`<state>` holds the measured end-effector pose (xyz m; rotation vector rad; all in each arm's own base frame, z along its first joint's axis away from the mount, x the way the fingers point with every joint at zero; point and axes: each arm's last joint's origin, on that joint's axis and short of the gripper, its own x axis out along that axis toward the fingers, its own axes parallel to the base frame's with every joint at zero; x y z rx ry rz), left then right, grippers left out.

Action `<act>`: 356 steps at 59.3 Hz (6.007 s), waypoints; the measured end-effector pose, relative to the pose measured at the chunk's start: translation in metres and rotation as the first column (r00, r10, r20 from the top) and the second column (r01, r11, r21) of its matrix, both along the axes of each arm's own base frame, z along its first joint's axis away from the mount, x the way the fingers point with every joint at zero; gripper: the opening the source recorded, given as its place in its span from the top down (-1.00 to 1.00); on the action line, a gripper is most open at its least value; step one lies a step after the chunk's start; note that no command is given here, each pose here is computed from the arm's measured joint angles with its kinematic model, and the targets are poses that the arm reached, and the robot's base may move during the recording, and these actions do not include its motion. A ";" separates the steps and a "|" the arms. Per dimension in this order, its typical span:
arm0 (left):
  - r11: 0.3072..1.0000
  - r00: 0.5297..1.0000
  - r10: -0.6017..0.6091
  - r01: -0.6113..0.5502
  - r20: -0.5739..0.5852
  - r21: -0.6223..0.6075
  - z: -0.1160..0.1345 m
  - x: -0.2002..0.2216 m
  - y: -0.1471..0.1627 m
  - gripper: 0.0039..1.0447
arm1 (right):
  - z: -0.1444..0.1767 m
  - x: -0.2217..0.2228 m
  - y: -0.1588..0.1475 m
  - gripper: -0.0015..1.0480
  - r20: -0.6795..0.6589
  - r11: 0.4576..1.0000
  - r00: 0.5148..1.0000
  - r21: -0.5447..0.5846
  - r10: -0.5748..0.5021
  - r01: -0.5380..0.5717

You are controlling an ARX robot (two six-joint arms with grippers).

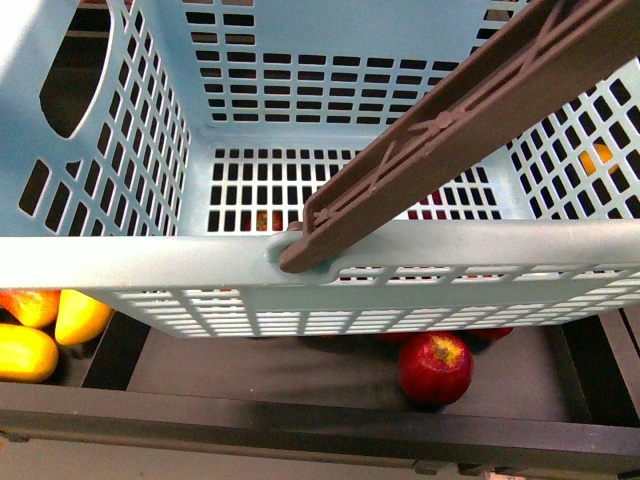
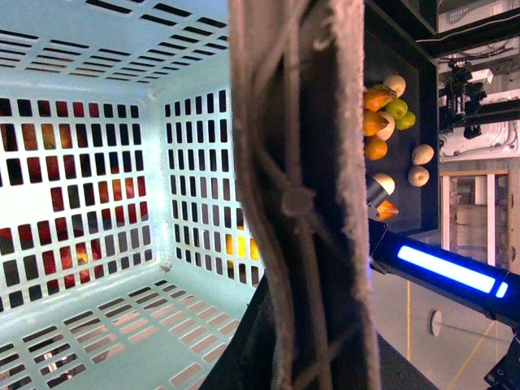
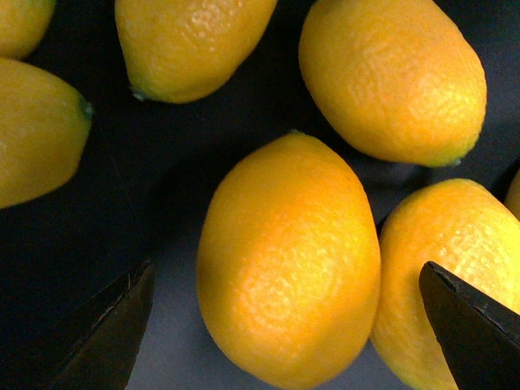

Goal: Pick lemon and mango into basket

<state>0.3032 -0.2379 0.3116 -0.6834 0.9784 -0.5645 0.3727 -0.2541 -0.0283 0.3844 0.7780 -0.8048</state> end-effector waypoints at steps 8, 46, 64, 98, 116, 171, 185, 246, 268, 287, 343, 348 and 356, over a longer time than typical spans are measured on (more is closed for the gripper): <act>1.000 1.000 -0.003 0.003 -0.001 -0.002 0.000 0.000 0.000 0.91 | -0.003 0.009 -0.002 -0.83 0.007 1.000 1.000 0.005 -0.003 0.003; 1.000 1.000 -0.002 0.002 -0.001 -0.001 0.000 0.000 0.000 0.91 | -0.026 0.011 -0.003 -0.25 -0.012 0.999 0.999 0.038 -0.032 0.032; 1.000 1.000 -0.002 0.002 -0.001 -0.001 0.000 0.000 0.000 0.91 | -0.001 -0.015 0.011 -0.23 0.051 0.998 0.998 0.041 0.047 -0.049; 1.000 1.000 -0.002 0.002 -0.001 -0.001 0.000 0.000 0.000 0.91 | 0.220 -0.109 0.107 -0.23 0.372 0.886 0.804 -0.194 0.464 -0.422; 1.000 1.000 -0.002 0.002 -0.001 -0.001 0.000 0.000 0.000 0.91 | 0.299 -0.125 0.226 -0.22 0.510 0.738 0.546 -0.331 0.664 -0.588; 1.000 1.000 0.003 -0.003 -0.002 -0.001 0.000 0.000 0.000 0.91 | 0.284 -0.194 0.247 -0.75 0.537 0.805 0.604 -0.321 0.589 -0.499; 1.000 1.000 -0.006 0.006 -0.009 -0.008 0.000 -0.001 -0.001 0.91 | 0.253 -0.213 0.254 0.01 0.495 0.668 0.448 -0.551 0.745 -0.500; 1.000 1.000 -0.003 0.003 -0.001 -0.002 0.000 0.000 0.000 0.91 | 0.216 -0.241 0.254 -0.77 0.472 0.649 0.447 -0.574 0.760 -0.499; 1.000 1.000 -0.003 0.003 -0.001 -0.001 0.000 -0.001 -0.001 0.91 | 0.216 -0.241 0.254 -0.83 0.472 0.651 0.450 -0.574 0.759 -0.497; 1.000 1.000 -0.021 0.021 -0.010 -0.012 0.000 -0.003 -0.003 0.91 | 0.216 -0.241 0.254 -0.83 0.472 0.650 0.448 -0.574 0.759 -0.497; 1.000 1.000 -0.003 0.003 0.001 -0.004 0.001 0.000 0.000 0.91 | 0.215 -0.241 0.254 -0.83 0.471 0.650 0.448 -0.574 0.760 -0.498; 1.000 1.000 -0.002 0.002 0.001 -0.003 0.001 0.000 0.000 0.91 | 0.215 -0.241 0.254 -0.83 0.471 0.648 0.446 -0.574 0.761 -0.500; 1.000 1.000 -0.005 0.005 0.001 -0.004 0.001 0.000 0.000 0.91 | 0.215 -0.241 0.254 -0.83 0.471 0.648 0.446 -0.574 0.761 -0.500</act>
